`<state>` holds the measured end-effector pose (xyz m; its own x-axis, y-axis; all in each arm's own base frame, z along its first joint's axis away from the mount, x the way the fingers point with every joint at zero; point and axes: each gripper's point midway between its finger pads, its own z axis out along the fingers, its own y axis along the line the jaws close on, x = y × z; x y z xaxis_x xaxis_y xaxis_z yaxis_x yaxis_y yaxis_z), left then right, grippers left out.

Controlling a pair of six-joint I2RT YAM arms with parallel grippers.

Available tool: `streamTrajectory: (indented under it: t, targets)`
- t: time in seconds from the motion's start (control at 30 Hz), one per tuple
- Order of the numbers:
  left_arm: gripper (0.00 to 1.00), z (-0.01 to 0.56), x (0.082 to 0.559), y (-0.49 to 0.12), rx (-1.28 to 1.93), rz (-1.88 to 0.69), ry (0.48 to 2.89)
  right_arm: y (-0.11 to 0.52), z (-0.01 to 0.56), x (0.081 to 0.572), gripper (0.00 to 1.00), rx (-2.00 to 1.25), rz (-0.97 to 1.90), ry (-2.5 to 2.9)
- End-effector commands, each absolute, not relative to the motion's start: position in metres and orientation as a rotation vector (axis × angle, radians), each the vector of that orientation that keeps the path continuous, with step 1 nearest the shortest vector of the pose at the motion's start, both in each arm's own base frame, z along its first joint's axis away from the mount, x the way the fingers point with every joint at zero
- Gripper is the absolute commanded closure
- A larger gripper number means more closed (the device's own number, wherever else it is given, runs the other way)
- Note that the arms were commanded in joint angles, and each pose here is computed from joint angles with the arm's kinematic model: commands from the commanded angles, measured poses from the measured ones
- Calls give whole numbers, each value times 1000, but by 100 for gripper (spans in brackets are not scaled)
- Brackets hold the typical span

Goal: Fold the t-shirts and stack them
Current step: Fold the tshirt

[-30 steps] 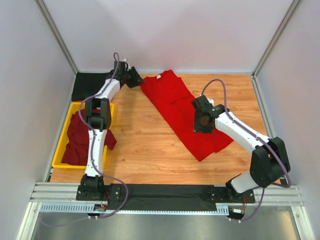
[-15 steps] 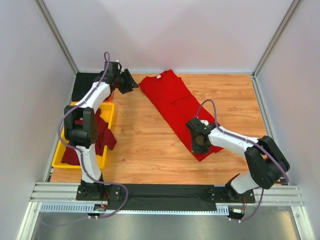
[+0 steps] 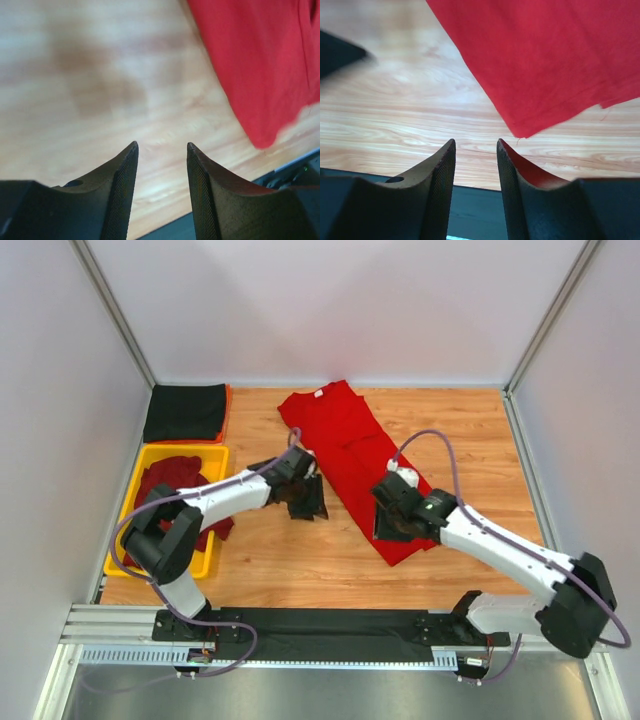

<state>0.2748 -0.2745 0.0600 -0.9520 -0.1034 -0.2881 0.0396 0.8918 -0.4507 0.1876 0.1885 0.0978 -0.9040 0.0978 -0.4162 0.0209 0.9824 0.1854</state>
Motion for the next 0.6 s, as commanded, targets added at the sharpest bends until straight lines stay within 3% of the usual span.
streamTrajectory:
  t: [0.0, 0.27, 0.57]
  targets:
    - [49, 93, 255, -320, -85, -761, 2638, 162, 162, 205, 59, 205, 236, 2529]
    - [49, 105, 224, -377, -181, -765, 2607, 105, 264, 216, 59, 322, 299, 2249]
    - [48, 85, 196, -440, -132, -789, 2685, 97, 272, 205, 59, 298, 338, 2220]
